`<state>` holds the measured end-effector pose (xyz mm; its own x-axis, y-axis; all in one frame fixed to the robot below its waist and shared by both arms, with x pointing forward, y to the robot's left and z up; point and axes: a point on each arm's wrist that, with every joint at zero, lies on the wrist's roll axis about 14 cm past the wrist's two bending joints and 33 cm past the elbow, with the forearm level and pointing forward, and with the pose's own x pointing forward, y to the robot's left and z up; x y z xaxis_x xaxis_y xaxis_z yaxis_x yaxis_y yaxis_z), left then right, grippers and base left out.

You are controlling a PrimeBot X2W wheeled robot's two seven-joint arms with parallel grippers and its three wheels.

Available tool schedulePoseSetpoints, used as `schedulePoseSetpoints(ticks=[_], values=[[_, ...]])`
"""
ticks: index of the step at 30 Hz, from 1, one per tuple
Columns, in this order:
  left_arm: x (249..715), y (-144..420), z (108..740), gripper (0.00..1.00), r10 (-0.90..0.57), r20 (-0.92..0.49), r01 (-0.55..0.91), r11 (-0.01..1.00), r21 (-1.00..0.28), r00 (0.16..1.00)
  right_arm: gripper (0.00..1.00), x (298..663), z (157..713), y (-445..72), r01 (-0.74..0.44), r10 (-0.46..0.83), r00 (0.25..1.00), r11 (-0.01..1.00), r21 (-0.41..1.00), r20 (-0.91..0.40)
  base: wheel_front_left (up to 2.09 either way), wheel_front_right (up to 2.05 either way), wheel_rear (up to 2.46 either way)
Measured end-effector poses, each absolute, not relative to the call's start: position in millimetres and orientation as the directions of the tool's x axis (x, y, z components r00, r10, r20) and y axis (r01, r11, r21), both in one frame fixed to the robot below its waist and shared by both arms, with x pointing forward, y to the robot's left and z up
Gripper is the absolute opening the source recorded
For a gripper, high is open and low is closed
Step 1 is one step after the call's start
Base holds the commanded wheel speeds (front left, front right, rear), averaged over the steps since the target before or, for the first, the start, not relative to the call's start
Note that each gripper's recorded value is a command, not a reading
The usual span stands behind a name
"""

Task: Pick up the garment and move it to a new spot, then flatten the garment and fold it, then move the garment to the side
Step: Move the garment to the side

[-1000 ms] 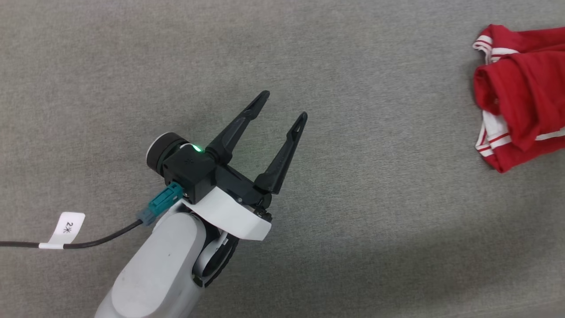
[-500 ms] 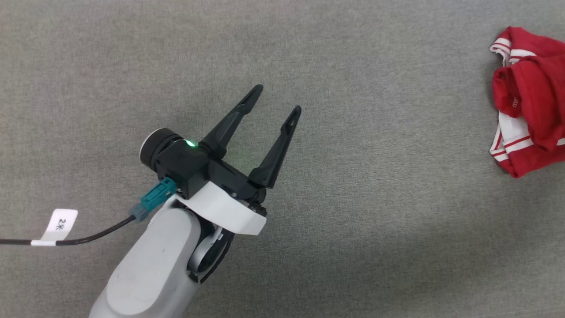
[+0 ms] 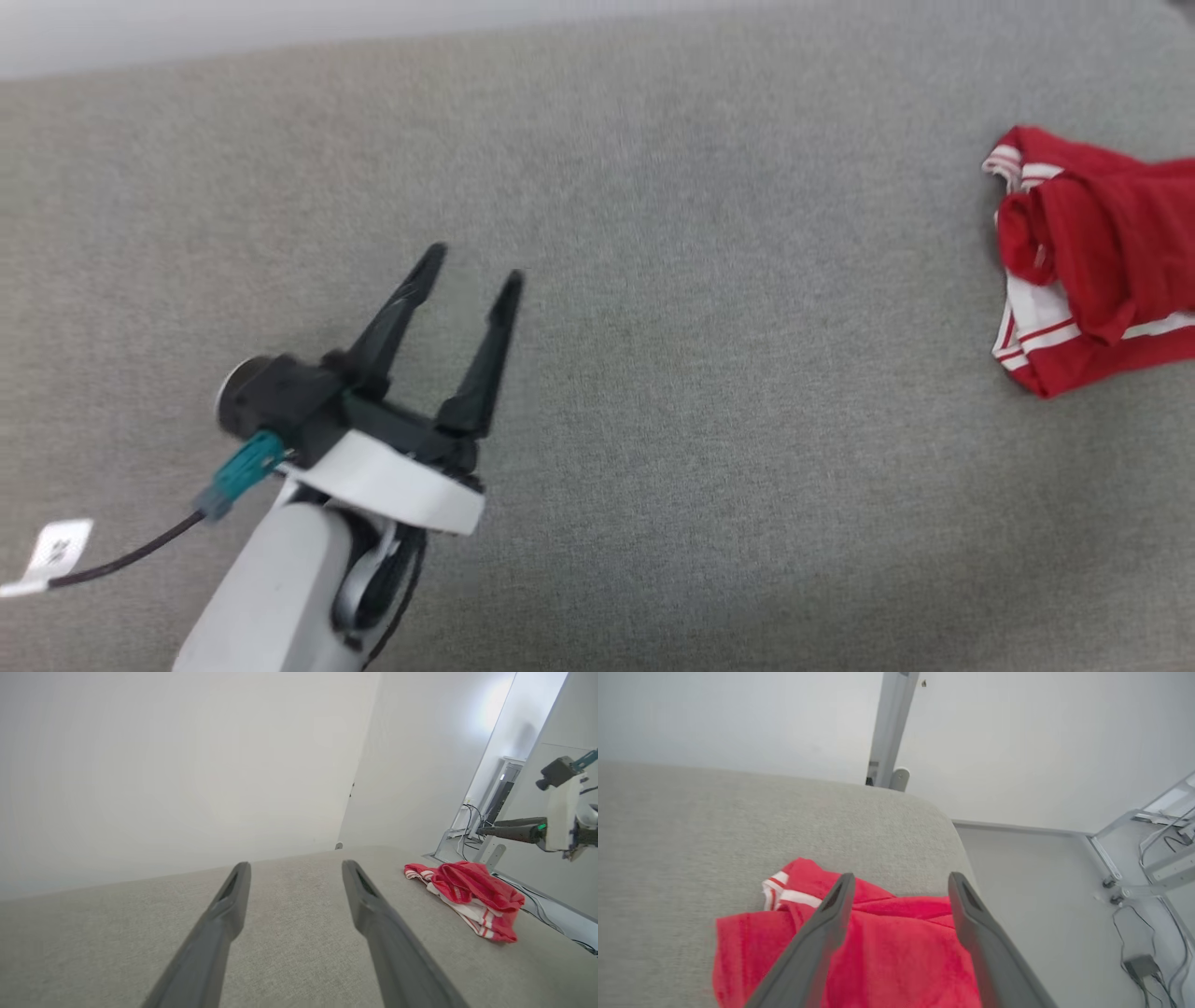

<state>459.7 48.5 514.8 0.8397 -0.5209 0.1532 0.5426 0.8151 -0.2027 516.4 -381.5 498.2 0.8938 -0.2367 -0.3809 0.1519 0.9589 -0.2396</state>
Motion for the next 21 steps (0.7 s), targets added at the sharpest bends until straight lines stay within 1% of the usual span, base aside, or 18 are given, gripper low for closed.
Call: schedulePoseSetpoints(ticks=[3, 7, 8, 16, 21], values=[[454.3, 65.3, 520.4, 1.00, -0.478, 0.158, 0.502, 0.842, -0.198, 0.864, 1.00, 516.5, 507.7, -359.8, 0.121, -0.180, 0.932, 0.973, -0.199, -0.314, 0.00, 0.00, 0.00], [444.7, 86.6, 526.6, 1.00, -0.422, 0.162, 0.448, 0.873, -0.191, 0.892, 1.00, 511.5, 517.3, -334.1, 0.082, -0.115, 0.966, 0.986, -0.146, -0.232, 0.00, 0.00, 0.00], [439.8, 97.5, 530.4, 1.00, -0.395, 0.167, 0.421, 0.890, -0.175, 0.903, 1.00, 507.3, 518.8, -319.9, 0.060, -0.082, 0.976, 0.992, -0.114, -0.200, 0.00, 0.00, 0.00], [412.4, 136.9, 540.3, 1.00, -0.283, 0.182, 0.311, 0.939, -0.147, 0.942, 1.00, 480.8, 516.6, -278.7, -0.017, 0.011, 0.994, 0.998, -0.054, -0.108, 0.00, 0.00, 0.00], [389.4, 163.8, 539.6, 1.00, -0.200, 0.177, 0.225, 0.964, -0.139, 0.964, 1.00, 462.4, 520.3, -262.0, -0.039, 0.038, 0.998, 0.999, -0.015, -0.044, 0.00, 0.00, 0.00]])
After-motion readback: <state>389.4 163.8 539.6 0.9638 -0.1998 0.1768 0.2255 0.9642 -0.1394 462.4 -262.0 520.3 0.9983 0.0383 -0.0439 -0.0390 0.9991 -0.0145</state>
